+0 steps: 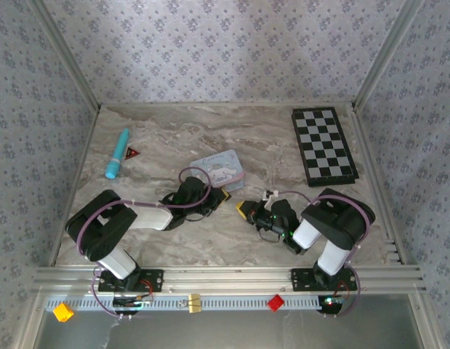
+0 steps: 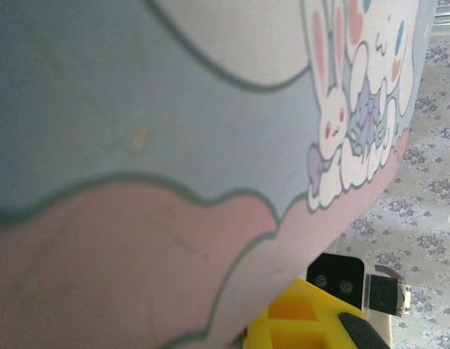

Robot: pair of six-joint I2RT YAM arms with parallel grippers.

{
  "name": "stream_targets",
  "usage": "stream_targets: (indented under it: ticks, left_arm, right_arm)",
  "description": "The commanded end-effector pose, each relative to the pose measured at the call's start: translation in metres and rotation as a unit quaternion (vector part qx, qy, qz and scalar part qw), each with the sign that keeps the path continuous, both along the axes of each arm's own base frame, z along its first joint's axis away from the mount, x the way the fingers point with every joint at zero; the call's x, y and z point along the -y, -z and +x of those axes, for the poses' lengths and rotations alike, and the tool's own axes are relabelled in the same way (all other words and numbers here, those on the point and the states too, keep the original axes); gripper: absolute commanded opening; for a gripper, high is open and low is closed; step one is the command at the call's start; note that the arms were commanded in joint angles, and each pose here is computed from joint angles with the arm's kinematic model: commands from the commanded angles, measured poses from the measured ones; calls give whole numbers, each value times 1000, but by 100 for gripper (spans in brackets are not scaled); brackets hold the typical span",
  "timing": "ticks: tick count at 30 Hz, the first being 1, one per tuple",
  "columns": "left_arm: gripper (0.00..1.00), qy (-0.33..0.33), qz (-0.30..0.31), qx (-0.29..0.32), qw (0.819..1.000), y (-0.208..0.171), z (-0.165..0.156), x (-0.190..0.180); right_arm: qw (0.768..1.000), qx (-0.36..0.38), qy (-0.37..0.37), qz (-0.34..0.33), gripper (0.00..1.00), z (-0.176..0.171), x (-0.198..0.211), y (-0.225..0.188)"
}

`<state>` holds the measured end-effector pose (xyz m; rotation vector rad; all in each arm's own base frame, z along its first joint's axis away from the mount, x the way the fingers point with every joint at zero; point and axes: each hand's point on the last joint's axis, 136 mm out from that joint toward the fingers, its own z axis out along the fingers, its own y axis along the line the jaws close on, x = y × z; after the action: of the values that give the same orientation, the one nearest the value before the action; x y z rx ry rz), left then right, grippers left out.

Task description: Unlock the padlock with the key

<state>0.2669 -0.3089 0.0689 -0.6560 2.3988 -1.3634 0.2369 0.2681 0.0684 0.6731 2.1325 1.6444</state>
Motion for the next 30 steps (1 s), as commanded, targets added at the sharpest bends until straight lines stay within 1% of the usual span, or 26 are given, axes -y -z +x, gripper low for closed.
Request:
stream_targets:
  ticks: [1, 7, 22, 30]
  left_arm:
    - [0, -3, -26, 2, 1000, -7, 2, 4]
    - [0, -2, -48, 3, 999, -14, 2, 7]
    - [0, -12, -67, 4, 998, -19, 1, 5]
    - [0, -9, -70, 4, 997, -20, 0, 5]
  right_arm:
    - [999, 25, -14, 16, 0, 4, -7, -15]
    - [999, 26, -17, 24, 0, 7, -9, -19]
    - [1000, 5, -13, 23, 0, 10, -9, -10]
    - [1000, 15, -11, 24, 0, 12, -9, -15]
